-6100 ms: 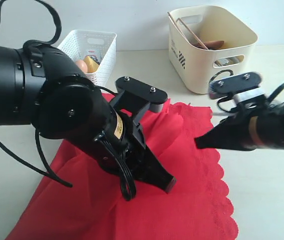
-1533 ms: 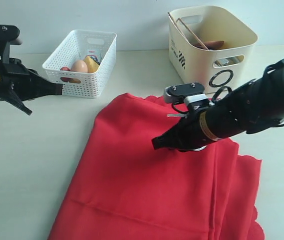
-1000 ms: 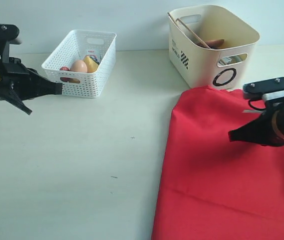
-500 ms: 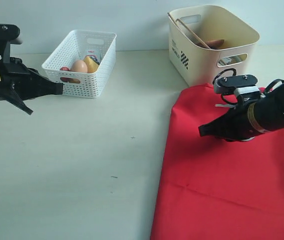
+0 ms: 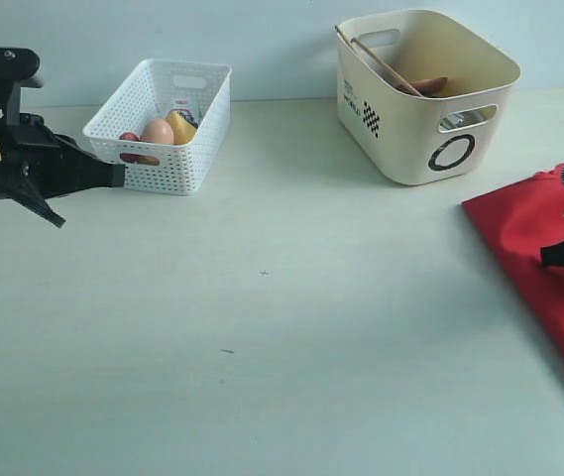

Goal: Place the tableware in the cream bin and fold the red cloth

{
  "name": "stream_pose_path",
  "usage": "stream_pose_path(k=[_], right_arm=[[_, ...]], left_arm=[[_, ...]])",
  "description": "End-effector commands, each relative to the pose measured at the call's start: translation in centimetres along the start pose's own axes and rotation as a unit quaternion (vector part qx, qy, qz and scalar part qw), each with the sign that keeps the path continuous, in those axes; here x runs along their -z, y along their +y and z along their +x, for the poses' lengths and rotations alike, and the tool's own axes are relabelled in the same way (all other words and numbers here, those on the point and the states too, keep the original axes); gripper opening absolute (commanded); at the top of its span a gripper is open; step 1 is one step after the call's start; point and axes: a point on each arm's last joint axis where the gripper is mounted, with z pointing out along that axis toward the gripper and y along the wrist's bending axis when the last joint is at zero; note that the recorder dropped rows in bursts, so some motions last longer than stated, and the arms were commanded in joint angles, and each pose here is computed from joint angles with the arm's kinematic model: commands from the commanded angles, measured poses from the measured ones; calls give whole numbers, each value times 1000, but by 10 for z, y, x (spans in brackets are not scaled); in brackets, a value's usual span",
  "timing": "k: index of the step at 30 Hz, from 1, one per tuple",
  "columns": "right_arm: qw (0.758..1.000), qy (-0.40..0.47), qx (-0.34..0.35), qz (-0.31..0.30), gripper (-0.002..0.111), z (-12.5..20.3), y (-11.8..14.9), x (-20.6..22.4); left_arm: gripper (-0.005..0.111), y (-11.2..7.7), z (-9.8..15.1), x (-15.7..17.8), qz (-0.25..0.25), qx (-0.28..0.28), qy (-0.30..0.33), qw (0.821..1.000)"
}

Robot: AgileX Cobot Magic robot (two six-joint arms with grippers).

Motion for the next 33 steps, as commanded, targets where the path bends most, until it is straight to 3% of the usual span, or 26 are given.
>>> stream_pose_path(k=[1,4,6,9,11,13,16,24,28,30,33], right_arm=[[997,56,-60,-9,0,12,-15,-22],[993,56,-99,10,0,3,-36,-33],[991,52,-127,-14,0,-10,-46,-43],[979,26,-134,-154,0,-48,-31,-50],[973,9,-124,-196,0,-68,-19,-59],[974,-3,-128,-187,0,-79,-16,-72],[986,-17,-135,-99,0,-87,-27,-95],[962,-55,-155,-217,0,-129,-13,-120],[961,-73,-160,-212,0,-142,-14,-128],[966,-78,-170,-179,0,-143,-24,-136],[963,-87,-182,-177,0,-148,-35,-144]], left_arm=[[1,1,1,0,0,2,-1,1000],[1,1,1,0,-1,2,1,1000],[1,1,1,0,-1,2,1,1000],[1,1,1,0,0,2,-1,1000],[1,1,1,0,-1,2,1,1000],[1,1,2,0,-2,2,4,1000],[1,1,2,0,-2,-7,6,1000],[1,0,-2,-1,3,-22,-17,1000],[1,4,3,-7,-1,-34,-8,999],[1,11,4,-10,-9,-27,-10,1000],[1,27,5,-16,-24,-7,-21,999]])
